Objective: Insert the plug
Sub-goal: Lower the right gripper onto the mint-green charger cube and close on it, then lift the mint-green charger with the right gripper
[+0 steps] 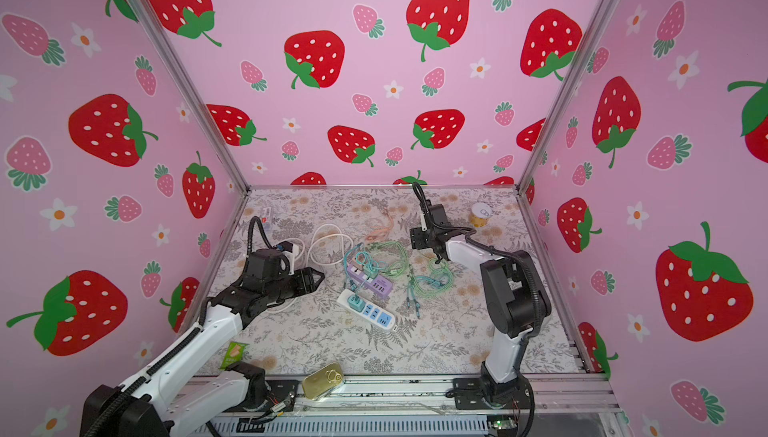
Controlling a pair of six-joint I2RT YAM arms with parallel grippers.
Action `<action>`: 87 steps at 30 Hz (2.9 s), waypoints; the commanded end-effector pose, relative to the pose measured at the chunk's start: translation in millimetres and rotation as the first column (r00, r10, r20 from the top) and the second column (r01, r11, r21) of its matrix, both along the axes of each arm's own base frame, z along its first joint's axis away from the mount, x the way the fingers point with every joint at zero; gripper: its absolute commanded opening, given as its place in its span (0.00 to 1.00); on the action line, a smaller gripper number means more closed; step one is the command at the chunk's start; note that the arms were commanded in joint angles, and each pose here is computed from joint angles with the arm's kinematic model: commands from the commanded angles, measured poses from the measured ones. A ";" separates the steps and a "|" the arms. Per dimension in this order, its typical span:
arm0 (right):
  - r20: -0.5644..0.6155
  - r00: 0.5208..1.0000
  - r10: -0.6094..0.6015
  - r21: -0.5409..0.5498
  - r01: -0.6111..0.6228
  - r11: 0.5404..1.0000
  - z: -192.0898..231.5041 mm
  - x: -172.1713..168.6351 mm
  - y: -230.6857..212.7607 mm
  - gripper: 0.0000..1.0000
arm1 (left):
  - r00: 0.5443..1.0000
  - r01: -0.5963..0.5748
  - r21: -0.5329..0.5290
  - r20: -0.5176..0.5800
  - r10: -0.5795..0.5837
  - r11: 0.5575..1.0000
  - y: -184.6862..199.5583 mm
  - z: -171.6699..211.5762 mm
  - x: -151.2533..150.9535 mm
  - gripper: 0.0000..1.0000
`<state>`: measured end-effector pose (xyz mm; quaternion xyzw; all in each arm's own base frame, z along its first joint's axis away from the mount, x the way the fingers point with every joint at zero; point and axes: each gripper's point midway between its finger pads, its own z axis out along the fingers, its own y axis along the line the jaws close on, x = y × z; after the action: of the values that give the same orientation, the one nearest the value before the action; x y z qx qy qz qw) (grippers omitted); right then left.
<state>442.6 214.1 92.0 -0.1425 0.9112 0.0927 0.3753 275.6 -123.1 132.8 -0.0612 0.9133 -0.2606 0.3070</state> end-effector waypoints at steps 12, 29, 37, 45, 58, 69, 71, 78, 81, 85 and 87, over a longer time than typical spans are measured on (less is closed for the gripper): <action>-0.008 0.988 -0.152 0.087 0.152 0.984 -14.8 35.0 6.9 0.72 | 0.999 -0.012 0.008 0.036 0.012 1.000 4.9 11.5 2.0 0.65; -0.021 0.976 -0.215 0.050 0.216 0.975 -51.1 56.3 6.4 0.72 | 0.999 -0.012 -0.005 0.033 0.012 1.000 3.2 7.9 3.7 0.65; -0.020 0.973 -0.232 0.028 0.232 0.972 -59.9 58.9 2.8 0.69 | 1.000 -0.008 0.000 0.027 0.008 1.000 3.4 5.4 2.5 0.65; 0.000 0.975 -0.223 -0.011 0.223 0.975 -66.7 65.5 0.7 0.62 | 1.000 -0.002 0.000 0.024 0.002 1.000 2.3 5.4 3.1 0.65; 0.085 0.993 -0.079 -0.007 0.080 0.997 -27.3 54.7 9.4 0.34 | 0.999 0.020 -0.018 0.040 -0.019 1.000 -2.2 13.9 5.0 0.65; 0.261 0.956 0.136 0.045 -0.153 0.987 80.1 21.6 25.7 0.33 | 0.990 0.091 -0.104 0.118 -0.078 0.990 -18.8 44.1 8.8 0.68; 0.299 0.938 0.176 0.049 -0.199 0.979 99.5 13.2 28.5 0.33 | 0.987 0.106 -0.116 0.131 -0.091 0.988 -21.9 50.8 9.2 0.69; 0.430 0.841 0.328 0.037 -0.379 0.925 165.4 -24.4 38.5 0.33 | 0.972 0.164 -0.178 0.195 -0.128 0.970 -33.9 77.8 11.8 0.71; 0.450 0.778 0.439 0.012 -0.497 0.868 173.5 -46.8 48.9 0.33 | 0.960 0.212 -0.212 0.229 -0.162 0.954 -42.4 92.3 11.8 0.72; 0.478 0.688 0.545 -0.007 -0.618 0.786 178.2 -76.9 57.5 0.32 | 0.930 0.302 -0.261 0.293 -0.222 0.917 -56.4 117.9 10.0 0.72; 0.500 0.639 0.585 -0.019 -0.667 0.745 181.9 -92.0 61.7 0.32 | 0.917 0.338 -0.281 0.314 -0.247 0.898 -61.9 128.2 8.9 0.72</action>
<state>380.6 262.6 266.1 -0.3667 0.7238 0.2225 0.5405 283.7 -171.3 220.0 0.0249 0.8411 -0.4115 0.3500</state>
